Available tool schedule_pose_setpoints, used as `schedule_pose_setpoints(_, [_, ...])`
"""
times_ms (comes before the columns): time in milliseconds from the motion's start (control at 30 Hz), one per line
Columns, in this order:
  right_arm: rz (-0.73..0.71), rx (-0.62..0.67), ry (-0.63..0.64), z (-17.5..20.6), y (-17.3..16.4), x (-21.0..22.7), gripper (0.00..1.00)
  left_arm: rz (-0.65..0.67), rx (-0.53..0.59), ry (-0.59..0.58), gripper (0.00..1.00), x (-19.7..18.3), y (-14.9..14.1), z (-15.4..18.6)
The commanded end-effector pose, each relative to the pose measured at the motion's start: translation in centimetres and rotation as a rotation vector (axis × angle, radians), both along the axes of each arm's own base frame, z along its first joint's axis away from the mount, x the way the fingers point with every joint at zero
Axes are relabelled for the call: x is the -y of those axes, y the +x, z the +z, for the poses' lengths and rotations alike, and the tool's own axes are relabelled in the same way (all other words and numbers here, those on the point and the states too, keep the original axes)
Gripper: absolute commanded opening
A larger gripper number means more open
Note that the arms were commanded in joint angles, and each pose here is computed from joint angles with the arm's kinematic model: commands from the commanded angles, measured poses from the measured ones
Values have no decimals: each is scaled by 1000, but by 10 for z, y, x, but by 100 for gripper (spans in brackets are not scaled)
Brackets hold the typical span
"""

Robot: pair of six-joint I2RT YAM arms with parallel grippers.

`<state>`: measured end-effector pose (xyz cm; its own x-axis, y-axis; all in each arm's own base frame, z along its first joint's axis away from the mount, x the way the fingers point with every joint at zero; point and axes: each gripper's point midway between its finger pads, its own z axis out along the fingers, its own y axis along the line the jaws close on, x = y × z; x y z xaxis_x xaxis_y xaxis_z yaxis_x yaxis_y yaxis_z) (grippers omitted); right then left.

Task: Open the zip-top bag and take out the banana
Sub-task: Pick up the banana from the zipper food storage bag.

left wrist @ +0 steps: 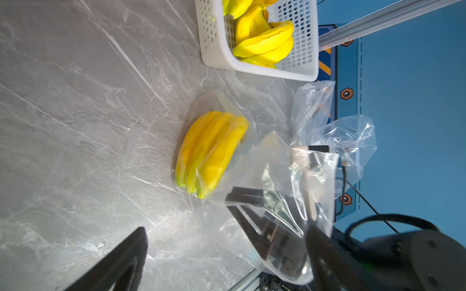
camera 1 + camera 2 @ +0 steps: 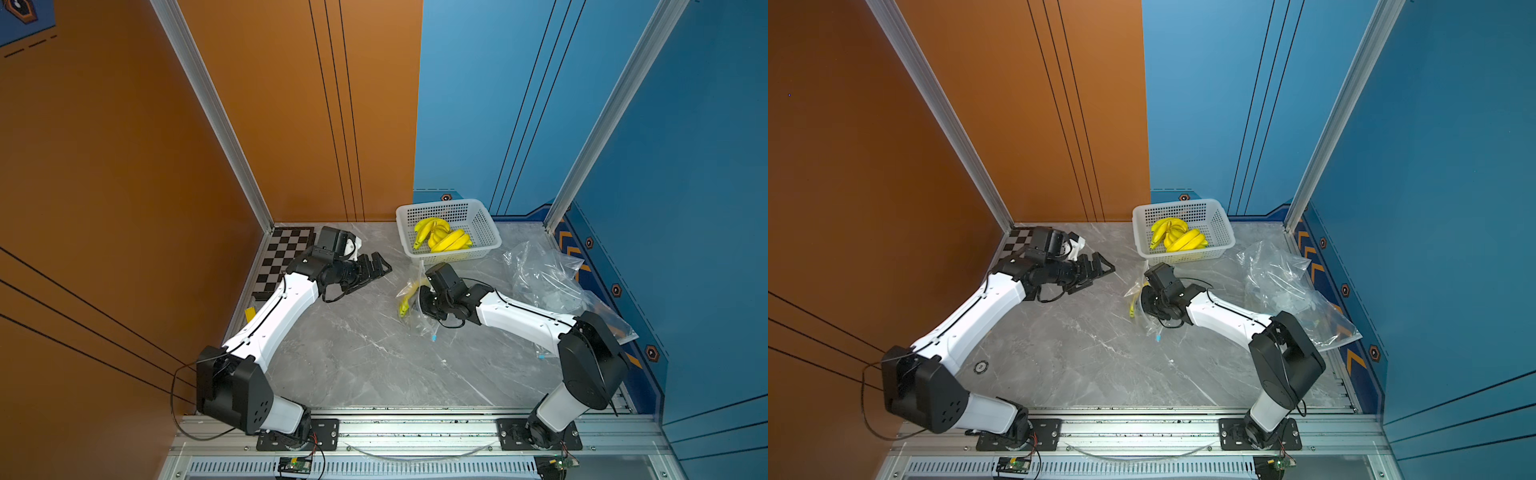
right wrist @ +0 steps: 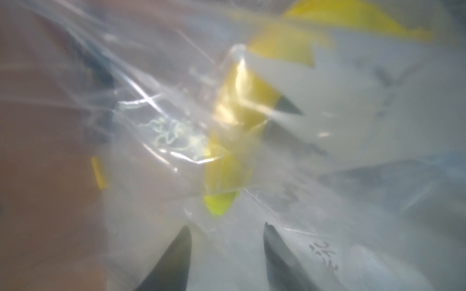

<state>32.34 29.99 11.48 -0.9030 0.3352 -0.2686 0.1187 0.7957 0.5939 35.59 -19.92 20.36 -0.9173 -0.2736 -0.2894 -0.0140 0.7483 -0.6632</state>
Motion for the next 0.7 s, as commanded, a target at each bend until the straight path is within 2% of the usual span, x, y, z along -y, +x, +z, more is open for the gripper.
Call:
schedule_pose_setpoints(0, [-78,-30,10,0,13,9,49,-55,-32,24,98,12,15,-41])
schedule_pose_setpoints(133, [-125,-54,-28,-5,12,21,49,-105,-80,54,98,30,28,-72])
schedule_pose_setpoints(300, [-172,-82,-45,-9,13,33,49,-164,-85,26,98,55,32,-76])
schedule_pose_setpoints(567, [-211,-139,-42,-23,17,39,49,-182,-148,-18,100,64,35,-101])
schedule_pose_setpoints(667, [-212,-166,-31,-28,19,39,49,-202,-173,-24,94,70,31,-111])
